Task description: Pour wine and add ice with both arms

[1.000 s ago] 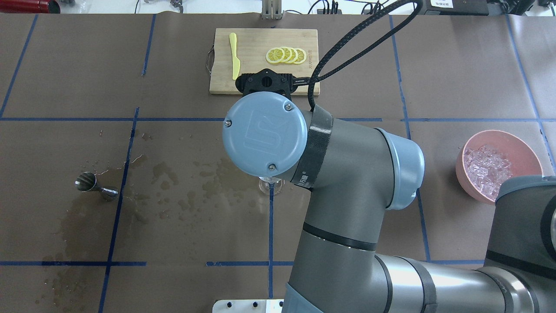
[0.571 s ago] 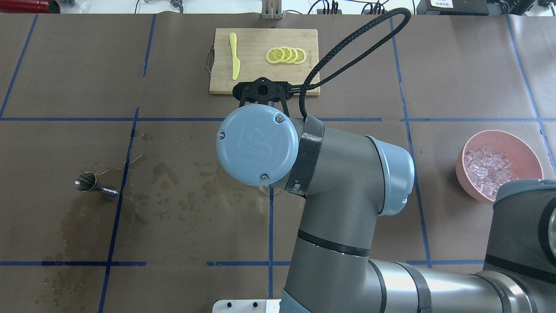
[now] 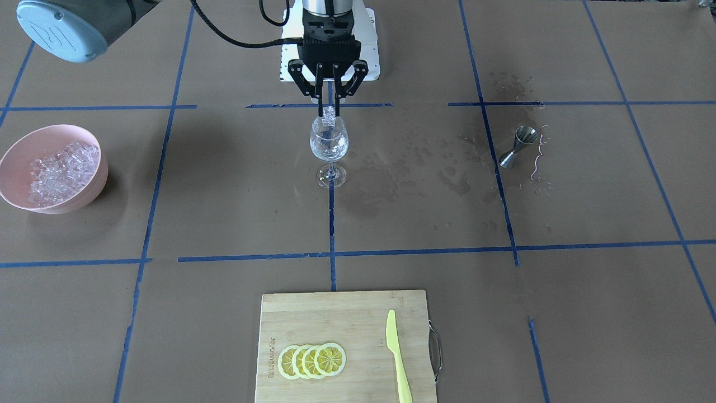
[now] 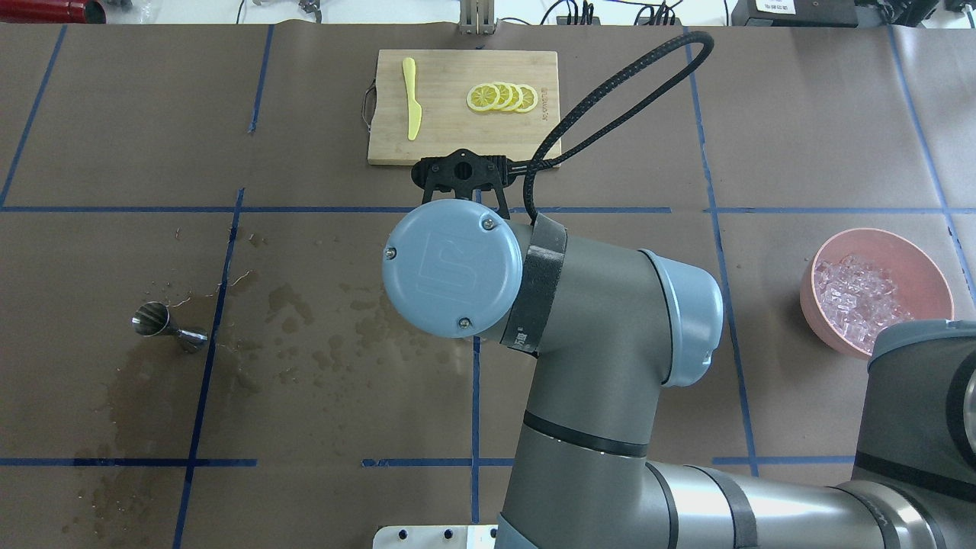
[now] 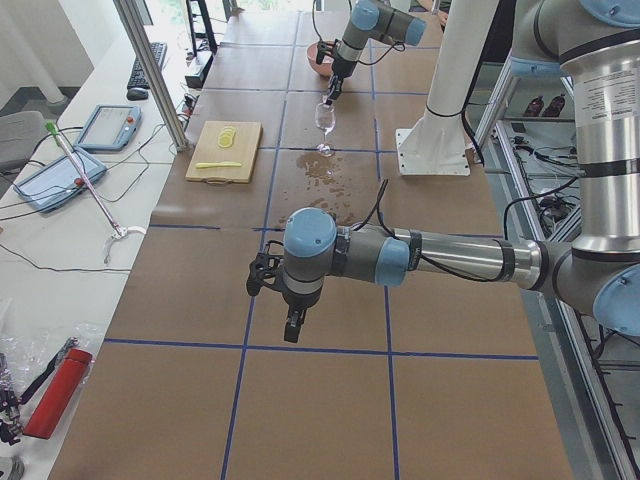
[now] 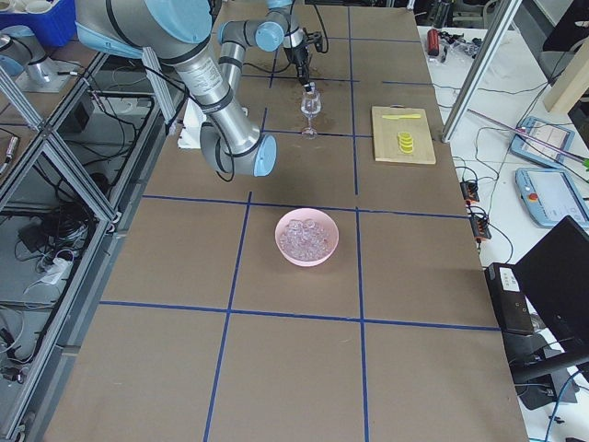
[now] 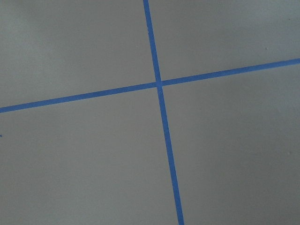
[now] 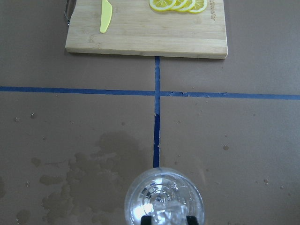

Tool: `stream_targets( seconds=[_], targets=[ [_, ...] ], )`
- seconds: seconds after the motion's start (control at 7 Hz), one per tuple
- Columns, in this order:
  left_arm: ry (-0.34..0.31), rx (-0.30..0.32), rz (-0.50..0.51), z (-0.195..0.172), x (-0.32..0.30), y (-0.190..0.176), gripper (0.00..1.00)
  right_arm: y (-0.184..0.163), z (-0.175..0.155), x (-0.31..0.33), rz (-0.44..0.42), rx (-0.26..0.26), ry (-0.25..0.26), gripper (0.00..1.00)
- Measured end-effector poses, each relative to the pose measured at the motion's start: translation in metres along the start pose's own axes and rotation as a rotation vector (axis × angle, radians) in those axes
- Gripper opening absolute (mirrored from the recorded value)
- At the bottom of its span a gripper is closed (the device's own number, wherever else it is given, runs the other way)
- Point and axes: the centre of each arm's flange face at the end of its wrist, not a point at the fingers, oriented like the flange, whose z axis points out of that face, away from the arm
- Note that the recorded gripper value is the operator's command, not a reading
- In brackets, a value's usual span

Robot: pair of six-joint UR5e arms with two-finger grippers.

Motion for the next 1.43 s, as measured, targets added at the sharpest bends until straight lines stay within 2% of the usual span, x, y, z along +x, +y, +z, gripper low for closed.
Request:
stream_targets(
  seconds=[0.14,0.29,0.86,1.0,1.14,1.43],
  targets=[
    [0.000,0.000,0.000,0.000,0.000,0.000,1.00,0.000,0.000,0.000,0.000,0.000,0.000,0.42],
    [0.000,0.001,0.001,0.000,0.000,0.000,1.00,0.000,0.000,0.000,0.000,0.000,-0.001,0.58],
    [0.000,0.002,0.002,0.000,0.000,-0.001,1.00,0.000,0.000,0.000,0.000,-0.001,0.000,0.61],
    [0.000,0.002,0.001,0.000,0.000,-0.001,1.00,0.000,-0.001,0.000,0.000,-0.001,-0.002,0.92],
    [0.000,0.002,0.001,-0.001,0.000,0.000,1.00,0.000,-0.003,0.001,-0.001,-0.001,-0.001,1.00],
    [0.000,0.003,0.002,-0.001,0.000,-0.001,1.00,-0.006,-0.020,0.016,-0.002,-0.005,0.003,1.00]
  ],
)
